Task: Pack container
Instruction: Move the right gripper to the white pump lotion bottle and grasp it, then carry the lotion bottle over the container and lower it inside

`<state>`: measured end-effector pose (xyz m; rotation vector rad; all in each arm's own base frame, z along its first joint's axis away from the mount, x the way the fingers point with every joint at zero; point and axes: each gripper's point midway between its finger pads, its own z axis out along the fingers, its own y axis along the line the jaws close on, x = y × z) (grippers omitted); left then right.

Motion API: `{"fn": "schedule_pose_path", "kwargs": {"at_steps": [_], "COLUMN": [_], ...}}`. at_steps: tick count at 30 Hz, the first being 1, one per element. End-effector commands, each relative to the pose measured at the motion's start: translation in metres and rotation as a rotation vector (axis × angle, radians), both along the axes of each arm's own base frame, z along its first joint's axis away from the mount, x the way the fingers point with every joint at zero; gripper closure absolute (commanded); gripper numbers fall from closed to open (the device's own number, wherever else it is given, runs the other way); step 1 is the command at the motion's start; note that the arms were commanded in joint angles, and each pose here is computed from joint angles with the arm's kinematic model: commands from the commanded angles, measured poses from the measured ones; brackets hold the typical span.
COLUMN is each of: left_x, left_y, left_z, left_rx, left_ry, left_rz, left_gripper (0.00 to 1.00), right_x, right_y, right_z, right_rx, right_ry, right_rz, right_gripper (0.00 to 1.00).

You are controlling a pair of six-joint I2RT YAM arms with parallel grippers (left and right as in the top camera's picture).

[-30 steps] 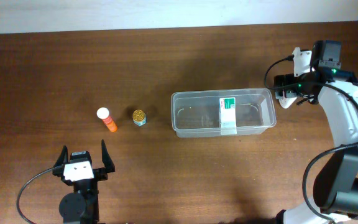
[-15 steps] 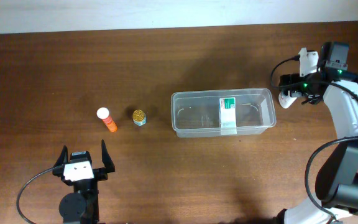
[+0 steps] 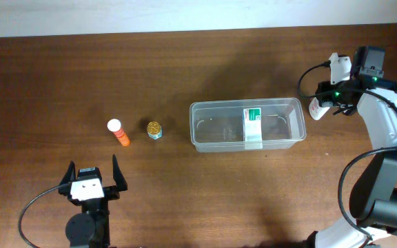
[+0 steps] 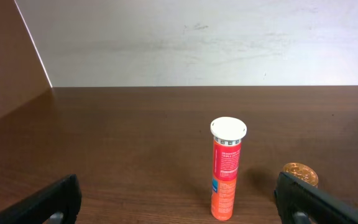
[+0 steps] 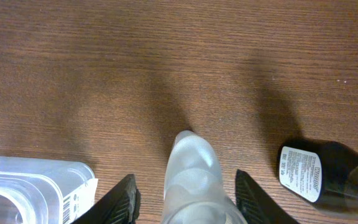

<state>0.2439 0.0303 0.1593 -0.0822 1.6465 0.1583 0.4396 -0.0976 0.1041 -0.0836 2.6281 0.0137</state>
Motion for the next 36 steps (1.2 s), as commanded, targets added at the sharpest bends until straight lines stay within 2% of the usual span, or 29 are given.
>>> {"fn": "schedule_pose_path", "kwargs": {"at_steps": [1,3,9,20,30,36], "left_x": [0.000,0.000,0.000,0.000,0.000,0.000], "left_y": [-0.001,-0.001,-0.001,-0.001,-0.001,-0.001], "left_z": [-0.001,-0.001,-0.001,-0.001,-0.001,-0.001], "left_rx": [0.014,0.014,0.014,0.014,0.014,0.014], "left_ry": [-0.002,-0.002,-0.002,-0.002,-0.002,-0.002], "left_rz": [-0.011,-0.011,-0.011,-0.011,-0.011,-0.011], "left_gripper": [0.01,0.01,0.01,0.01,0.01,0.01], "right_x": [0.005,0.005,0.005,0.002,0.000,-0.019], "right_y": [-0.001,-0.001,-0.001,-0.001,-0.001,0.008], "right_z": [0.001,0.001,0.001,0.004,0.068,0.113], "right_rx": [0.007,0.007,0.010,0.021,0.053,0.108], "right_ry": [-0.012,-0.012,-0.011,0.004,0.026,0.051], "right_rz": [0.006,0.006,-0.002,-0.022,-0.075,-0.137], "right_gripper": [0.56,0.56,0.67,0.81,0.85,0.86]}}
